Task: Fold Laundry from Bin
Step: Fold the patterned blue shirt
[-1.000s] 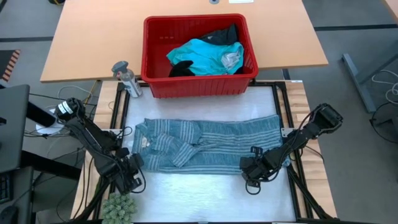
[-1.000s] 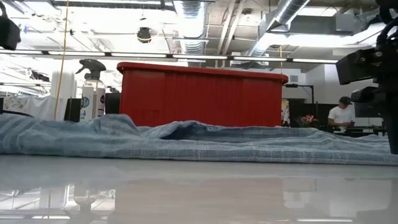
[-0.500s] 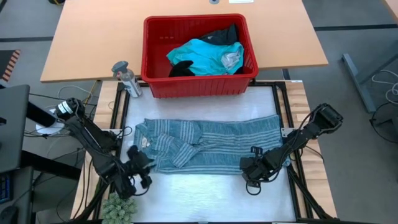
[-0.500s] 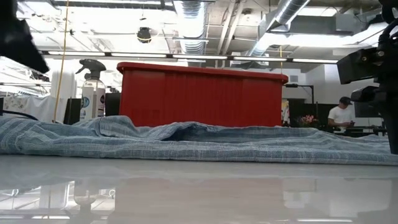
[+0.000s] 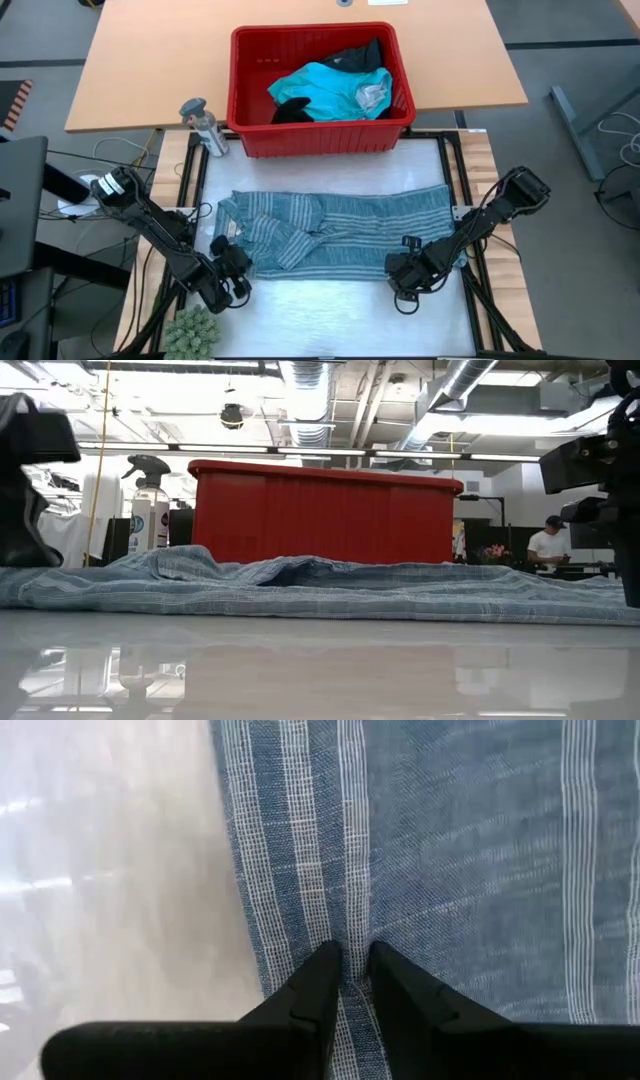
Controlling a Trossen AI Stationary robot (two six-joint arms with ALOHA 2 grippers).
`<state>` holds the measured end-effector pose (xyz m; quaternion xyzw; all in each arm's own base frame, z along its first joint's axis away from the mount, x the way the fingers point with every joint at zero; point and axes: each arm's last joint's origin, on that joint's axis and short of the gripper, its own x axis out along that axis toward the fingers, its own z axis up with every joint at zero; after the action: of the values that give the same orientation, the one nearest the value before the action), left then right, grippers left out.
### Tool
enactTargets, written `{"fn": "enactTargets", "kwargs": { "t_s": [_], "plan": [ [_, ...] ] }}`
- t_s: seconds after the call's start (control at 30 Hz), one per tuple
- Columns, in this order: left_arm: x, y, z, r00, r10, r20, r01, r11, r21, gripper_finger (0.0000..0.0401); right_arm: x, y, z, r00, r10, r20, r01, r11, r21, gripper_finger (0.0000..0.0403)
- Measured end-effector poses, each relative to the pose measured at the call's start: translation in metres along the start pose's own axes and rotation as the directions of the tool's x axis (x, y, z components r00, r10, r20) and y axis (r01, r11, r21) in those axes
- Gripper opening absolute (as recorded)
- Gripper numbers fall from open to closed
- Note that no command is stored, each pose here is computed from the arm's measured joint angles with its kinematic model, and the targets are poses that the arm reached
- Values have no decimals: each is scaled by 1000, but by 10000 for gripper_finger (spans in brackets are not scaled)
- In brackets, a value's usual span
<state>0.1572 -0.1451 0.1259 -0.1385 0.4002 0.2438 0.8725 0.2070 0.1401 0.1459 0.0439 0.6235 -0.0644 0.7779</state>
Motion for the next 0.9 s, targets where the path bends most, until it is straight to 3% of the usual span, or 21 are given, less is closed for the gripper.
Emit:
{"fn": "enactTargets", "kwargs": {
  "t_s": [0.2,0.4,0.57,0.7,0.9],
  "plan": [
    [12,1,-9,997,70,26,-71,997,35,2,-13,4,19,998,13,67,-8,997,-78,91],
    [16,-1,-11,995,91,36,-90,996,-27,2,-34,9,46,984,28,177,5,983,-183,91],
    [5,-9,-5,994,49,-102,-47,999,21,2,-50,10,65,955,7,296,73,963,-260,91],
    [-7,-11,4,985,49,-166,-39,998,58,2,-51,5,82,903,-12,429,145,950,-278,91],
    [-14,-14,16,996,62,-63,-59,996,61,2,-27,-1,97,878,21,478,113,962,-250,91]
  ]
}}
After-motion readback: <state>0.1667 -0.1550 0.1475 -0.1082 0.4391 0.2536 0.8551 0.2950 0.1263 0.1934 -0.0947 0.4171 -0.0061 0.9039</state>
